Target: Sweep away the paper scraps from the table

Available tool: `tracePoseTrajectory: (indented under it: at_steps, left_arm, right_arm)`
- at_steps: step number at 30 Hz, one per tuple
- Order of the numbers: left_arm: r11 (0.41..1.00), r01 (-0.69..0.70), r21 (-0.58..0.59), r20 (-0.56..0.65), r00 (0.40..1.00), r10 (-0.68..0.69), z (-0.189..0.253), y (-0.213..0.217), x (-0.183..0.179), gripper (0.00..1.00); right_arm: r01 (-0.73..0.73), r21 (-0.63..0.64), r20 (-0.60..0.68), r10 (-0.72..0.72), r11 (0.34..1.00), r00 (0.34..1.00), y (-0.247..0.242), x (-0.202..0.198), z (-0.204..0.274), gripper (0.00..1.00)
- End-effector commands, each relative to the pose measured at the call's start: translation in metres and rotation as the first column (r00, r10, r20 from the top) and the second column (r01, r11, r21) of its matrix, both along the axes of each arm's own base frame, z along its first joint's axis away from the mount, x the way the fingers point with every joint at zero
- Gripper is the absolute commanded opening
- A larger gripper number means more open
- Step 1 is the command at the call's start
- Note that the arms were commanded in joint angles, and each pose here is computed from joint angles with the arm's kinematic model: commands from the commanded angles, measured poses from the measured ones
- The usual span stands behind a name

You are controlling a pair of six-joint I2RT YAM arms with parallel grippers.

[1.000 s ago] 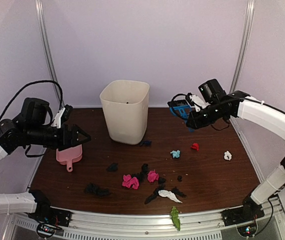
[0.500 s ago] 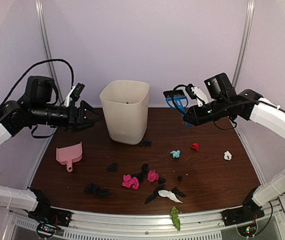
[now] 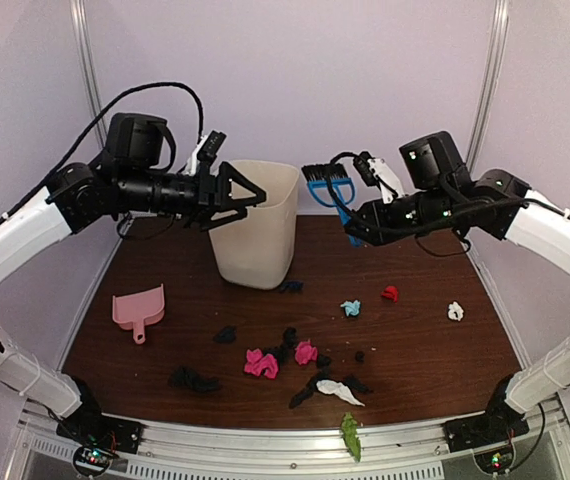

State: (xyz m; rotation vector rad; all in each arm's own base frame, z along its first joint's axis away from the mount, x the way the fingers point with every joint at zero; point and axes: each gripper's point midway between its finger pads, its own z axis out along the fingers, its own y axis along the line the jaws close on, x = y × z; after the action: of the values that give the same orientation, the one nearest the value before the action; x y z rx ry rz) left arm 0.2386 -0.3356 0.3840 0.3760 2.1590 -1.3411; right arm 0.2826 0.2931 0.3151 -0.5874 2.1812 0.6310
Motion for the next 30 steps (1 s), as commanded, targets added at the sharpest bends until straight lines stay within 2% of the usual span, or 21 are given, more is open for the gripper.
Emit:
tracePoseTrajectory:
  at_steps: [1, 9, 18, 27, 30]
  left_arm:
    - [0.999, -0.039, -0.036, 0.039, 0.998, 0.041, 0.013, -0.023, 0.025, 0.72]
    - [0.996, -0.072, -0.057, 0.055, 0.996, 0.075, 0.022, -0.046, 0.049, 0.71]
    - [0.998, -0.061, -0.033, 0.003, 0.998, 0.061, 0.001, -0.064, 0.061, 0.61]
    - [0.999, -0.028, -0.039, -0.022, 0.999, 0.027, -0.002, -0.079, 0.066, 0.42]
    - [0.999, -0.028, -0.036, -0.03, 0.999, 0.026, -0.006, -0.08, 0.067, 0.27]
  right_arm:
    - [0.011, 0.018, 0.012, -0.011, 1.0, 1.0, 0.009, -0.002, 0.013, 0.0]
    - [-0.016, -0.029, -0.008, 0.016, 0.999, 1.0, 0.028, -0.015, 0.004, 0.0]
    - [-0.005, -0.04, -0.001, 0.004, 0.999, 1.0, 0.032, -0.015, -0.001, 0.0]
    - [0.017, -0.05, 0.02, -0.016, 0.999, 1.0, 0.031, -0.011, 0.003, 0.0]
    - [0.015, -0.052, 0.022, -0.014, 0.999, 1.0, 0.031, -0.01, 0.005, 0.0]
